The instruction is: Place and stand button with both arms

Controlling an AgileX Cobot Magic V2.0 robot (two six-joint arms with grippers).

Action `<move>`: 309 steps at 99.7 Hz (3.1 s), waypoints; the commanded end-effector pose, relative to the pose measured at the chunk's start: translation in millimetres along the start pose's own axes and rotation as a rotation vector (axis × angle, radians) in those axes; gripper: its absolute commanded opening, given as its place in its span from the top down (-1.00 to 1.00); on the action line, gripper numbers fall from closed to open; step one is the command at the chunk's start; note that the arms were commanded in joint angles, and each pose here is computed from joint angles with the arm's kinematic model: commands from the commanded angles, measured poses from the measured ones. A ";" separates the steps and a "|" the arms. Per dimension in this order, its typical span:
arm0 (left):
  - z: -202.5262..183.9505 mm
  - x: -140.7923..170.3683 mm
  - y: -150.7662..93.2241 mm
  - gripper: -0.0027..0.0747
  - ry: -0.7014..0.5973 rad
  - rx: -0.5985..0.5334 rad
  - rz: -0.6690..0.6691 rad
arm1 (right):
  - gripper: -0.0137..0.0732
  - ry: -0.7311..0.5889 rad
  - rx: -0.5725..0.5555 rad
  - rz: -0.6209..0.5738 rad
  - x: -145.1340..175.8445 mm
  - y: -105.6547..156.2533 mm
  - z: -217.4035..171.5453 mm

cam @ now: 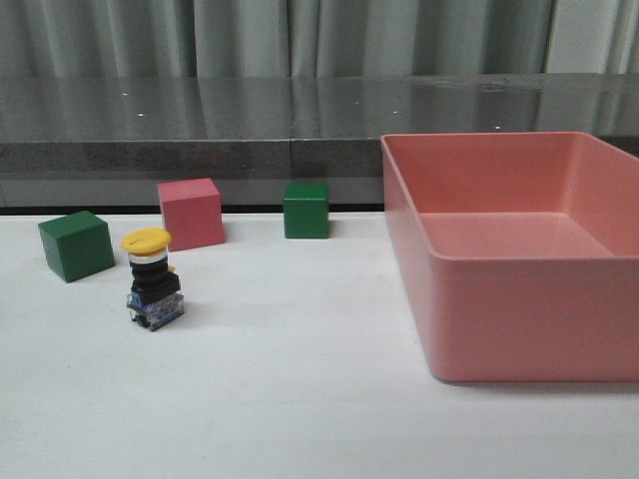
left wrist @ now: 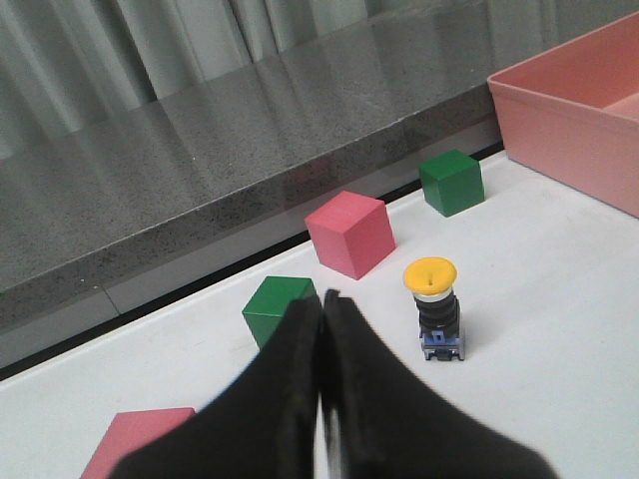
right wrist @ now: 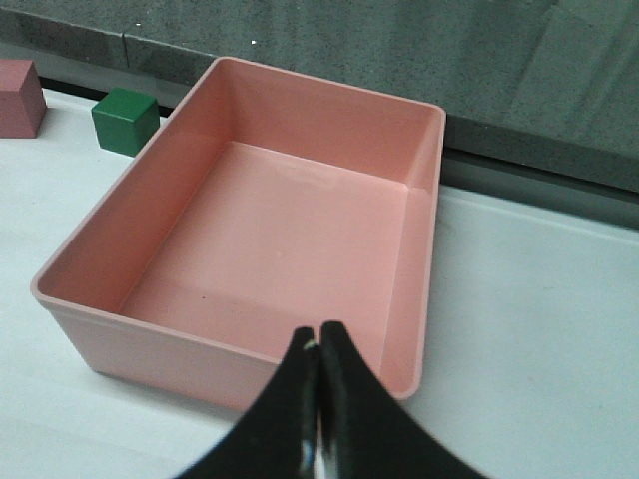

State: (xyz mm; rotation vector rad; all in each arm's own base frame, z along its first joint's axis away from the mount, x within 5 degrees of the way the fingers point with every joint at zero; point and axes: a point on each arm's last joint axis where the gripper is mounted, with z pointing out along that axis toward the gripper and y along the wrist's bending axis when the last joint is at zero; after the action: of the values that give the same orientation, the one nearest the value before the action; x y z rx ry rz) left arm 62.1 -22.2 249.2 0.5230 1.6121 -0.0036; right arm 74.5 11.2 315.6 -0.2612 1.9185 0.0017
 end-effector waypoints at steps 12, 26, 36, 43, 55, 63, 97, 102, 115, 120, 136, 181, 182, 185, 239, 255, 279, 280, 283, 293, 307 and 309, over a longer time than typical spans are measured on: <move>-2.7 9.0 -1.6 0.98 -0.082 -0.041 -0.082 | 0.82 -0.088 0.031 0.002 -13.2 -3.4 -3.0; 1.3 25.0 -6.6 0.98 -0.034 -0.026 -0.090 | 0.82 -0.088 0.031 0.002 -13.2 -3.4 -3.0; 3.3 34.7 -9.7 0.98 -0.004 -0.018 -0.092 | 0.82 -0.088 0.031 0.002 -13.2 -3.4 -3.0; 4.2 39.3 -11.1 0.98 0.008 -0.016 -0.093 | 0.82 -0.088 0.031 0.002 -13.2 -3.4 -3.0; 5.0 44.5 -12.6 0.98 0.022 -0.013 -0.094 | 0.82 -0.088 0.031 0.002 -13.2 -3.4 -3.0; 5.2 45.5 -12.8 0.98 0.022 -0.014 -0.094 | 0.82 -0.088 0.031 0.002 -13.2 -3.4 -3.0; 3.1 55.1 -9.4 0.98 -0.066 -0.129 0.063 | 0.82 -0.088 0.031 0.002 -13.2 -3.4 -3.0; 1.5 54.4 -8.4 0.98 -0.079 -0.150 0.069 | 0.82 -0.088 0.031 0.002 -13.2 -3.4 -3.0; -3.1 52.9 -6.0 0.98 -0.110 -0.204 0.078 | 0.82 -0.088 0.031 0.002 -13.2 -3.4 -3.0; -5.1 52.3 -5.0 0.98 -0.124 -0.228 0.072 | 0.82 -0.088 0.031 0.002 -13.2 -3.4 -3.0; -5.9 53.5 -1.2 0.98 -0.104 -0.296 0.035 | 0.82 -0.085 0.030 0.002 -13.0 -3.3 -2.7; -6.3 54.0 0.2 0.98 -0.100 -0.321 0.007 | 0.82 -0.082 0.029 0.002 -12.8 -3.3 -2.7; -6.3 54.0 0.2 0.98 -0.100 -0.321 0.007 | 0.82 -0.082 0.029 0.002 -12.8 -3.3 -2.7; -6.3 54.0 0.2 0.98 -0.100 -0.321 0.007 | 0.82 -0.082 0.029 0.002 -12.8 -3.3 -2.7; -6.3 54.0 0.2 0.98 -0.100 -0.321 0.007 | 0.82 -0.082 0.029 0.002 -12.8 -3.3 -2.7; -6.3 54.0 0.2 0.98 -0.100 -0.321 0.007 | 0.82 -0.103 0.043 -0.016 -12.2 -4.0 -3.0; -6.3 54.0 0.2 0.98 -0.100 -0.321 0.007 | 0.82 -0.319 0.082 0.002 26.0 0.3 4.4; -6.3 54.0 0.2 0.98 -0.100 -0.321 0.007 | 0.82 -0.330 0.081 0.001 27.3 0.5 4.5; -6.3 54.0 0.2 0.98 -0.100 -0.321 0.007 | 0.82 -0.337 0.079 0.007 37.2 2.0 7.4; -6.3 54.0 0.2 0.98 -0.100 -0.321 0.007 | 0.82 -0.377 0.066 0.032 62.0 6.2 11.6; -6.3 54.0 0.2 0.98 -0.100 -0.321 0.007 | 0.82 -0.405 0.052 0.068 90.0 10.5 17.1; -6.3 54.0 0.2 0.98 -0.100 -0.321 0.007 | 0.82 -0.411 0.052 0.074 93.4 11.0 17.9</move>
State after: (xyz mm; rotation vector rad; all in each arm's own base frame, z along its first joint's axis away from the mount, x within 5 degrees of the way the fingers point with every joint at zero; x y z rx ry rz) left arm 56.0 -1.9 206.3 0.2954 1.5398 0.2374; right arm 60.3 7.9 217.3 -0.1708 1.6523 0.0364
